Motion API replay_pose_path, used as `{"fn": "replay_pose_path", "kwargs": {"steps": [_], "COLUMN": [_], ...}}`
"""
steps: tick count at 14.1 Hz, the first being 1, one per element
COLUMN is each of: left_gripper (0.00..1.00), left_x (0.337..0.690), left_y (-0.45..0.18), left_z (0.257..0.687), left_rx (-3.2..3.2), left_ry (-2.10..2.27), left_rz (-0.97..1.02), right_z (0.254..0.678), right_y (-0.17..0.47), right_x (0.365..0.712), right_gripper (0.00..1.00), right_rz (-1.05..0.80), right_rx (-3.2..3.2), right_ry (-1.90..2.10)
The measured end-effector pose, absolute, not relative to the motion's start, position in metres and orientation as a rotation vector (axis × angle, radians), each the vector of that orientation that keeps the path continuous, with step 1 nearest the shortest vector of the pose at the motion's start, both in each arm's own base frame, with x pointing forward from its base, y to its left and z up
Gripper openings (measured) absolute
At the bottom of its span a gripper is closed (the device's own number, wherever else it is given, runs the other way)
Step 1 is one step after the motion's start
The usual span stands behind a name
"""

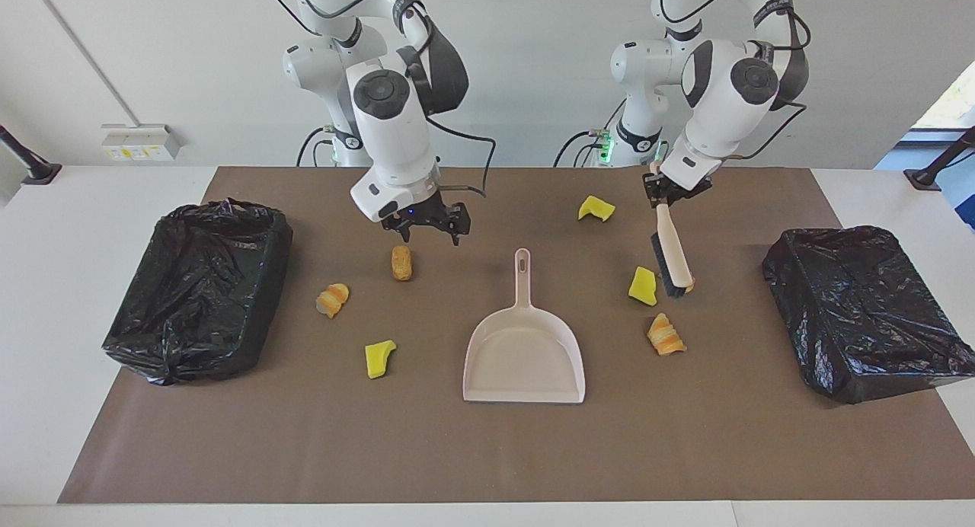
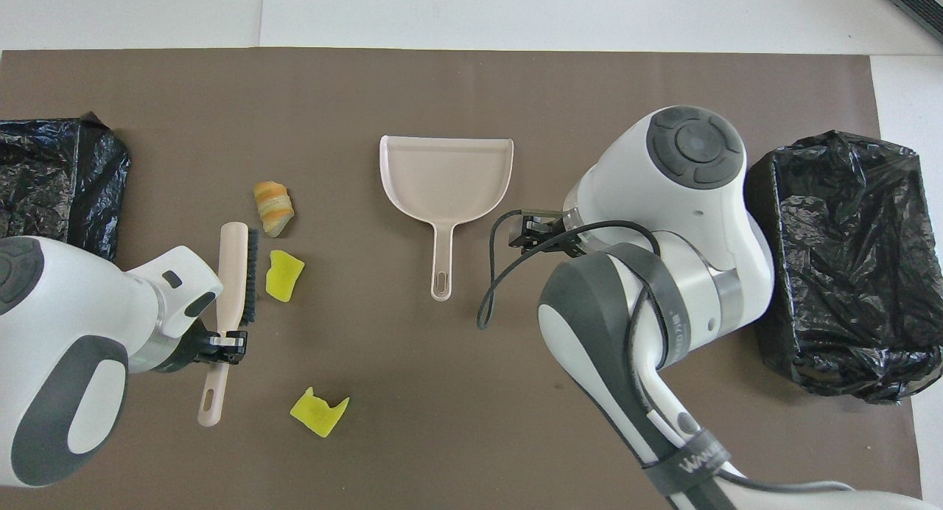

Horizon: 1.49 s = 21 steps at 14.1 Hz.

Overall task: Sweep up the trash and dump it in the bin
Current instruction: 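Sweep the pieces with the brush while the right gripper grasps the dustpan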

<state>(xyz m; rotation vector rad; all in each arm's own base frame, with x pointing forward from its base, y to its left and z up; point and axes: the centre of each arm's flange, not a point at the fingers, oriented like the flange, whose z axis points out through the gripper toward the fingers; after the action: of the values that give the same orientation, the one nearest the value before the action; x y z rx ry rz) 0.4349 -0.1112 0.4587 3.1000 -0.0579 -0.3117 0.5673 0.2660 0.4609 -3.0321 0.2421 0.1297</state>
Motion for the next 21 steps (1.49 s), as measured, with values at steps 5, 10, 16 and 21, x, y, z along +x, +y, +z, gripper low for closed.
{"fn": "replay_pose_path", "kwargs": {"steps": [5, 10, 16, 21], "left_gripper": [0.26, 0.26, 0.26, 0.26], "left_x": [0.464, 0.556, 0.618, 0.605], "left_y": [-0.095, -0.064, -0.037, -0.02], "left_z": [0.46, 0.433, 0.372, 0.356], "left_rx": [3.067, 3.065, 2.875, 2.747], "left_ry": [-0.263, -0.62, -1.437, -1.661], "left_rz": [-0.08, 0.0, 0.039, -0.147], "right_z": [0.416, 0.376, 0.353, 0.345], "right_y": [0.343, 0.384, 0.408, 0.411], "right_x": [0.582, 0.582, 0.559, 0.553], "right_gripper": [1.0, 1.0, 1.0, 0.85], "right_rz": [0.081, 0.07, 0.081, 0.07], "right_rx": [-3.02, -3.03, -3.042, -3.065], "right_ry": [0.271, 0.209, 0.125, 0.049]}}
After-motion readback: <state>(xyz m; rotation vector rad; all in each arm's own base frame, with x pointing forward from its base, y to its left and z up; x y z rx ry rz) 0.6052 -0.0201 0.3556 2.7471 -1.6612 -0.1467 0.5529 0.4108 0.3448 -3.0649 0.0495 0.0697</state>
